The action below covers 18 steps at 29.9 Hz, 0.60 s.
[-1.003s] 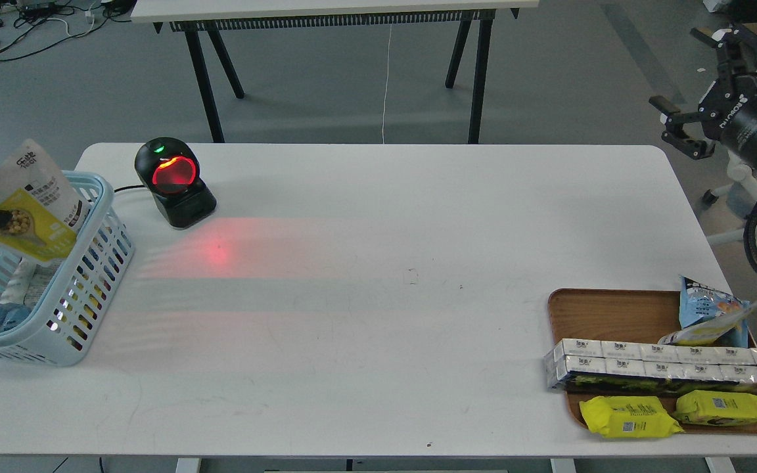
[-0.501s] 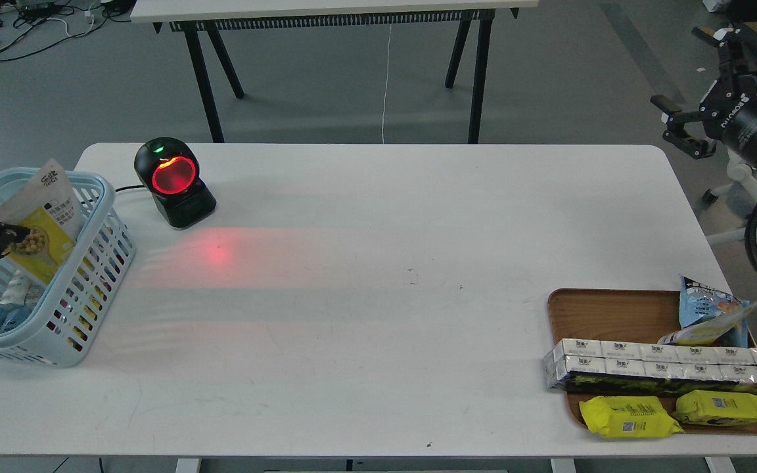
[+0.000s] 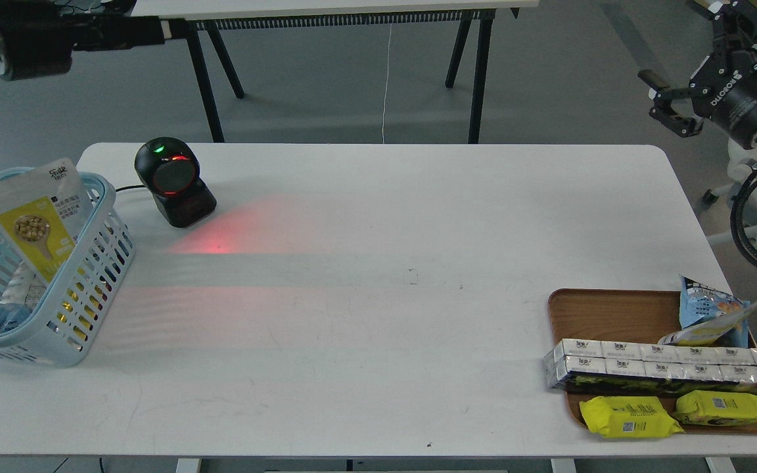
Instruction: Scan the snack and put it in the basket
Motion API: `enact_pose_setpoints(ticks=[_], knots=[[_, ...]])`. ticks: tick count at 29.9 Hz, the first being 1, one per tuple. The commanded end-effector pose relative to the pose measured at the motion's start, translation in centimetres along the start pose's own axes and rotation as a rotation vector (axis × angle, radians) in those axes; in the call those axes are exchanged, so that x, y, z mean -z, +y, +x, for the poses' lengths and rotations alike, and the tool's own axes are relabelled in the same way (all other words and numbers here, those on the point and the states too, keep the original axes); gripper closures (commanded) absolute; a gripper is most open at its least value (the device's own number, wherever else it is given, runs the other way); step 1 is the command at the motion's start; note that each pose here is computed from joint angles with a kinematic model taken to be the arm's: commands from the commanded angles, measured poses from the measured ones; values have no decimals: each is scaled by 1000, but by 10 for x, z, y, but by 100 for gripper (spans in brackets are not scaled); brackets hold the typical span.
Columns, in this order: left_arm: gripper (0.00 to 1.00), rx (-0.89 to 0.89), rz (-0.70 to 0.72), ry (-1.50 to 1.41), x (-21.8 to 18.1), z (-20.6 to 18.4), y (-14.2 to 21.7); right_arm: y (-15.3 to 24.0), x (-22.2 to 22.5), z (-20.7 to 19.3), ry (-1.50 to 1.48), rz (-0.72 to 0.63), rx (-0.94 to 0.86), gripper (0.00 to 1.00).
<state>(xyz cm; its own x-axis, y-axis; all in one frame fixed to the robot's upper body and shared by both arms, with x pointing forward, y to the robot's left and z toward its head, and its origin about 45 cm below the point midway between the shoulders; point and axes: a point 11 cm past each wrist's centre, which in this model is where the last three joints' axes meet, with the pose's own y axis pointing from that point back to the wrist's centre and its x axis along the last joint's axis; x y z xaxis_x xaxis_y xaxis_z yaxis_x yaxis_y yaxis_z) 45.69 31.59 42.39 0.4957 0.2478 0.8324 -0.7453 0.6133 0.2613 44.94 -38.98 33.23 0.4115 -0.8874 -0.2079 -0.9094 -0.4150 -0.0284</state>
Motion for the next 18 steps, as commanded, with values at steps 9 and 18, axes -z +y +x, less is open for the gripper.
enact_pose_setpoints(ticks=[9, 18], knots=[[3, -230, -501, 728, -55, 29, -61, -5, 30, -2, -35, 123, 2, 1], [1, -386, -505, 1047, 11, -33, -70, 10, 28, 11, -43, 203, -37, 1]])
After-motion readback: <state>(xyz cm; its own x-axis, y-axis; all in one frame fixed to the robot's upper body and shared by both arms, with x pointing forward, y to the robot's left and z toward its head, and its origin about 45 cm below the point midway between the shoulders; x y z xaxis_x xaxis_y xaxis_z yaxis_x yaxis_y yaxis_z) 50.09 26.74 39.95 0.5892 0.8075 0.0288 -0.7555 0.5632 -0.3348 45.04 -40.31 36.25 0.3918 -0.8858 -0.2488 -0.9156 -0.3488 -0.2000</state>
